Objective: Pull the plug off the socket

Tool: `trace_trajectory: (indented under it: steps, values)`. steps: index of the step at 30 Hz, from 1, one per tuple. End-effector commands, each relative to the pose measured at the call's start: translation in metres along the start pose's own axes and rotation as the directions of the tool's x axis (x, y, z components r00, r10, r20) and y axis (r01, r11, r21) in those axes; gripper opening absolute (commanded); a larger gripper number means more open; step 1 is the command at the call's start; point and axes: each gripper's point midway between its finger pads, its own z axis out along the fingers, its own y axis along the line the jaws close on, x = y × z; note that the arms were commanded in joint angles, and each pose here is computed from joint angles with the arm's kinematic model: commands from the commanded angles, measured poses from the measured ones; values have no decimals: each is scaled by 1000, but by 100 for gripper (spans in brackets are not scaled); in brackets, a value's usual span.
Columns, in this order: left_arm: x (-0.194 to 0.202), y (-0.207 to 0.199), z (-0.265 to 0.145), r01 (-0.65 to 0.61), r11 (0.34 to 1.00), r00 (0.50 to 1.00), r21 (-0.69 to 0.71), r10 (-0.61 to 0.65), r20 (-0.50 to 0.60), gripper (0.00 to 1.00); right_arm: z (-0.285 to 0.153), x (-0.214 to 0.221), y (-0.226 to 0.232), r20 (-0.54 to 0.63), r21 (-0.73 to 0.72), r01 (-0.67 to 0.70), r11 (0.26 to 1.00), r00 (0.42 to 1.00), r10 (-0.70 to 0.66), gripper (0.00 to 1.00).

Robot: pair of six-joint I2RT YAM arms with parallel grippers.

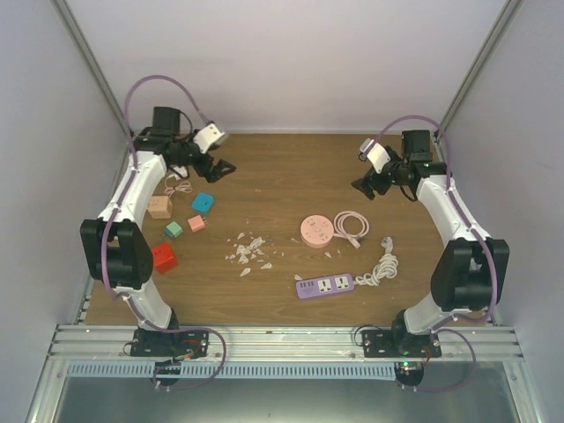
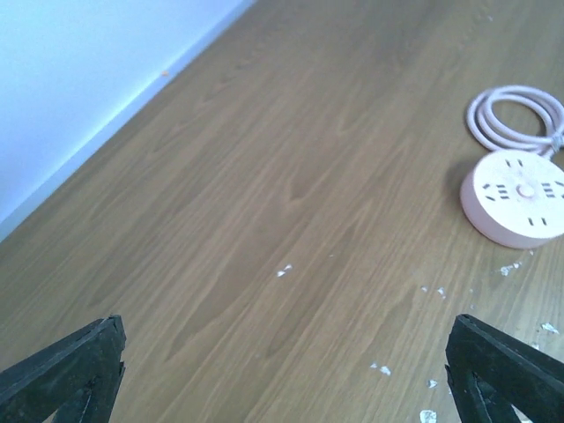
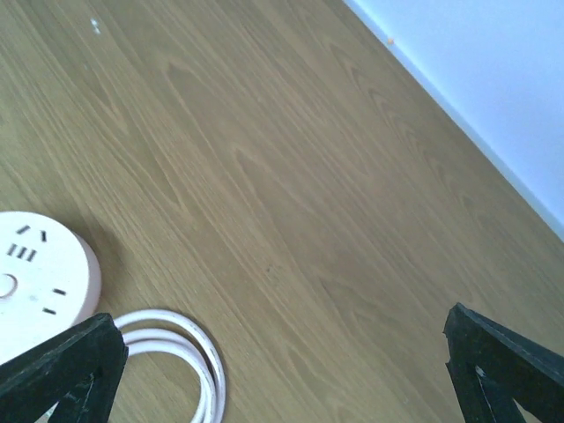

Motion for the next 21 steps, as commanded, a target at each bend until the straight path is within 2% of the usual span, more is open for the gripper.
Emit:
trace_trajectory:
  steps: [1,6,9,21]
  values:
    - [-6,25,-30,129,992,984,10,-130,119,99,-21,-33,3,140,-17,-27,999,990,30,100]
    - [9,57,-59,241,965,957,-108,-217,191,99,-29,-45,18,268,-44,-38,998,962,48,100]
    - [25,70,-65,286,941,950,-181,-254,182,99,-29,-46,24,310,-49,-55,997,948,68,99]
    - [80,68,-58,375,878,925,-299,-333,183,99,-9,-20,37,306,-80,-135,988,940,153,100]
